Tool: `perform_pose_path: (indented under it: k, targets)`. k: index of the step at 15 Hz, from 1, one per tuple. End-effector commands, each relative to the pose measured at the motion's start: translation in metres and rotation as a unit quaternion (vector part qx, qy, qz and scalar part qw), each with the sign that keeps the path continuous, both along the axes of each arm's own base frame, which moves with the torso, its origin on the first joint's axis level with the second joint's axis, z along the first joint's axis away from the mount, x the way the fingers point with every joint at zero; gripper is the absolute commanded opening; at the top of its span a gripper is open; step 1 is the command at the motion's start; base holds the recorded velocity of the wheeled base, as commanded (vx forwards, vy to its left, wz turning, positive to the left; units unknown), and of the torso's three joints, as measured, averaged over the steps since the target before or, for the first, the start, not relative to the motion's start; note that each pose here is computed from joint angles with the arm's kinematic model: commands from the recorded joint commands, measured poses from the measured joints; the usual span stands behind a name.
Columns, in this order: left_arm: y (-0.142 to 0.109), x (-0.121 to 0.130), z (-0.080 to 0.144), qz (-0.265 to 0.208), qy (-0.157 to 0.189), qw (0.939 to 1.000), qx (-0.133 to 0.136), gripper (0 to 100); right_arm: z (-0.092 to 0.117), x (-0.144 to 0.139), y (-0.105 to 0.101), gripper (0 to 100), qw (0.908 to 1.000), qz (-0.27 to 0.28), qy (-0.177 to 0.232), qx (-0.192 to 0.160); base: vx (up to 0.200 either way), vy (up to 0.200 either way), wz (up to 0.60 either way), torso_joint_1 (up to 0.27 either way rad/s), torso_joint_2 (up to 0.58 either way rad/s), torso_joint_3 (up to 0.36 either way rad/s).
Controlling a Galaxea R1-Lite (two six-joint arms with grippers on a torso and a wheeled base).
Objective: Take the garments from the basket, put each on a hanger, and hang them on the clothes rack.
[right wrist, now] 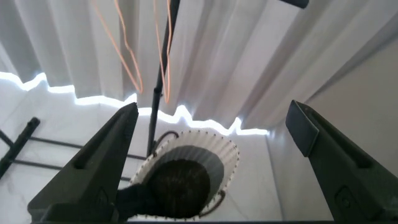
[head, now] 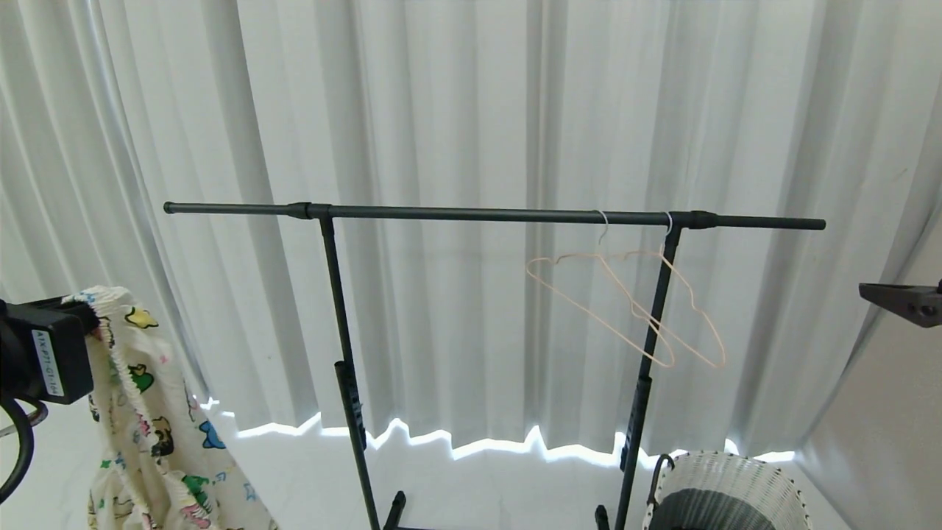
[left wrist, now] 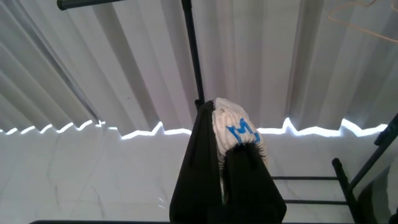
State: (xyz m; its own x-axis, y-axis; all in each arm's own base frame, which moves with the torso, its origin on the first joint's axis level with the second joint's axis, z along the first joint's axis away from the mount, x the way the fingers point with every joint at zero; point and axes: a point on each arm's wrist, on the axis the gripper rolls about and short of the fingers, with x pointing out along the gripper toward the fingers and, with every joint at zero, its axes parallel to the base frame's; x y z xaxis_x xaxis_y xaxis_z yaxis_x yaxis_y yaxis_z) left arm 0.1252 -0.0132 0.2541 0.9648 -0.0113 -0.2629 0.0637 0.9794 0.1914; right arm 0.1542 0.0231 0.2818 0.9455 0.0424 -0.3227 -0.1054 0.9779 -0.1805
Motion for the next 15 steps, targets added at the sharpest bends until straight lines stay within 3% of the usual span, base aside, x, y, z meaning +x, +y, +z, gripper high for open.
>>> perform_pose_path:
  k: [1, 13, 15]
  targets:
    - [0.000, 0.001, 0.000, 0.000, 0.002, 1.0000, 0.000, 0, -0.001, 0.002, 0.001, 100, 0.9999, 0.009, 0.004, 0.004, 0.200, 0.000, 0.00, 0.002, 0.00, -0.002]
    - [-0.001, 0.005, -0.002, -0.002, 0.008, 1.0000, 0.005, 0, -0.031, 0.038, 0.007, 100, 0.9959, 0.015, 0.086, 0.025, 0.200, 0.000, 0.00, 0.003, 0.00, 0.001]
    - [-0.001, 0.005, -0.003, -0.006, 0.011, 0.9997, 0.022, 0, -0.041, 0.050, 0.009, 100, 0.9930, 0.005, 0.111, 0.040, 0.100, 0.000, 0.00, -0.004, 0.00, 0.001]
